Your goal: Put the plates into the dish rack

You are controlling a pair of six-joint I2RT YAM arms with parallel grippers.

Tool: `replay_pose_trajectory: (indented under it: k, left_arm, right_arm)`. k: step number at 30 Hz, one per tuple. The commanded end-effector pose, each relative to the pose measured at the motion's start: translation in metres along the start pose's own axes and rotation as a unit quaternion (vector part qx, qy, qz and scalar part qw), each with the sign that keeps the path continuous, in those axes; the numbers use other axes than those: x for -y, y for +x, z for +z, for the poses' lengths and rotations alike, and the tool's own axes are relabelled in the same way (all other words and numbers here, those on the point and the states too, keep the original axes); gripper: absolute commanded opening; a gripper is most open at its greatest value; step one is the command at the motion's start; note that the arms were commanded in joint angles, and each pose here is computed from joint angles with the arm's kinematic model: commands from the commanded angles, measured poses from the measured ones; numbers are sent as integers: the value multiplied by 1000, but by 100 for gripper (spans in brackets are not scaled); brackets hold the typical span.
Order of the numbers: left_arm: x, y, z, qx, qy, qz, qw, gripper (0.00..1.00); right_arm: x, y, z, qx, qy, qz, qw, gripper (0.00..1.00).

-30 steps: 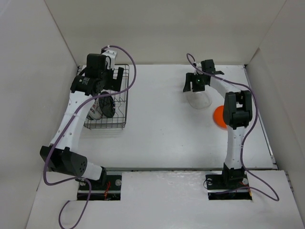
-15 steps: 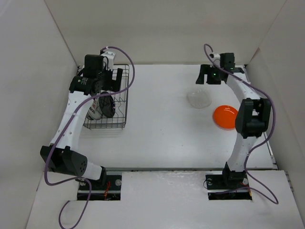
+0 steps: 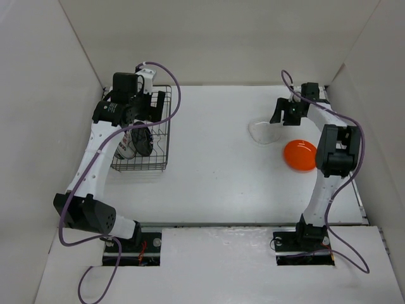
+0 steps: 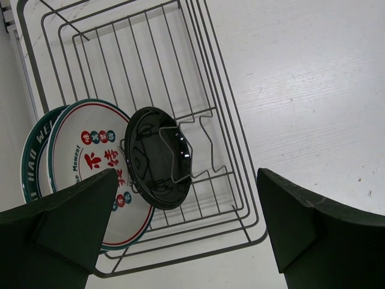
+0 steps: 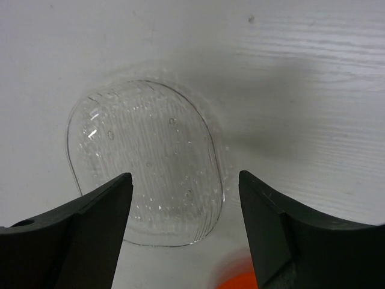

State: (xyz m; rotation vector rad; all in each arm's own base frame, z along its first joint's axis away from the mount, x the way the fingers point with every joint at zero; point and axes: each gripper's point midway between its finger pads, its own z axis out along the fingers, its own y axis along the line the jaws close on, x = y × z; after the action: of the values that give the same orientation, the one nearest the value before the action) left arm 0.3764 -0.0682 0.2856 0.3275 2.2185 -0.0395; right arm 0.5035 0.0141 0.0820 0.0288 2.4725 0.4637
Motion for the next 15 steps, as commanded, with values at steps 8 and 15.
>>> replay_pose_trajectory:
  k: [8,15]
  left_arm:
    - [0,-15,-7,26,5,3,1000,100]
    - [1,-14,-3,22,10,3,1000,100]
  right_arm:
    - [6,25,21,-38,-7,7,999,73]
    - [9,33,24,-55,-2,14,998,46]
